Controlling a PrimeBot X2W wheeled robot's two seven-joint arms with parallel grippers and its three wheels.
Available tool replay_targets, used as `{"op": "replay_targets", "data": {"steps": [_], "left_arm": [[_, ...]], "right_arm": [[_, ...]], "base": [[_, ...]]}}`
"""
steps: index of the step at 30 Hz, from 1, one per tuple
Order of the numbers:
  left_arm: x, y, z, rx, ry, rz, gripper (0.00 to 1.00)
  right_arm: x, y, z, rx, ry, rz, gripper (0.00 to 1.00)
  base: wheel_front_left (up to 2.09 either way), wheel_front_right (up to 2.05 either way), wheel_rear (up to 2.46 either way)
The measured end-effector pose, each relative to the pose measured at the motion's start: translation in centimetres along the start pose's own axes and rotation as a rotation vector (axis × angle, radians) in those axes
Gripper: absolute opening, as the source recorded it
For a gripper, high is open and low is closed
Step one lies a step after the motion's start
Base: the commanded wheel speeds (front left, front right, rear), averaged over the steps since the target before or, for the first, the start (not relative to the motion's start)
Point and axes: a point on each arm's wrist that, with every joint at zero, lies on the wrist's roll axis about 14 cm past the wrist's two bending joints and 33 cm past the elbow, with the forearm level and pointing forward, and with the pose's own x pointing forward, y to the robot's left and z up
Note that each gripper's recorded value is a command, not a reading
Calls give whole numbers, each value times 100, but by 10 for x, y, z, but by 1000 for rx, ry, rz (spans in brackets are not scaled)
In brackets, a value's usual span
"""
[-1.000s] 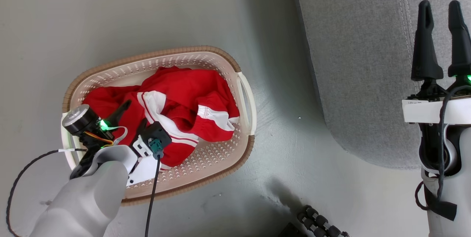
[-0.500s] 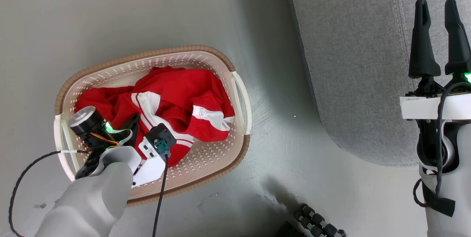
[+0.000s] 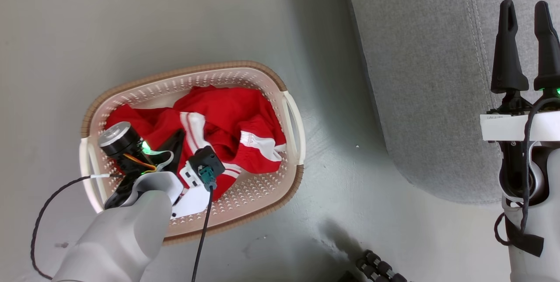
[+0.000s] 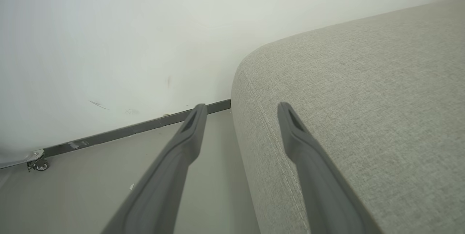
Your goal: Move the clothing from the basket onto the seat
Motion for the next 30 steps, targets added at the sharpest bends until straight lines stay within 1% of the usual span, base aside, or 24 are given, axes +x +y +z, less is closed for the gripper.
{"op": "replay_targets", "data": {"steps": [5, 11, 22, 26, 30], "left_arm": [[-7, 14, 17, -5, -69, 43, 0], [-21, 31, 30, -70, -134, 116, 0], [-54, 47, 45, -182, -199, 223, 0], [-66, 59, 57, -191, -240, 265, 0], [-79, 63, 66, -195, -267, 293, 0]], "right_arm": [[1, 2, 4, -9, -11, 6, 100], [2, 8, 9, -19, -23, 22, 100], [4, 27, 24, -24, -62, 71, 100], [2, 32, 28, -36, -69, 86, 100], [-5, 26, 30, -45, -64, 70, 100]], "base": [[0, 0, 0], [0, 0, 0], [0, 0, 0], [0, 0, 0], [0, 0, 0]]}}
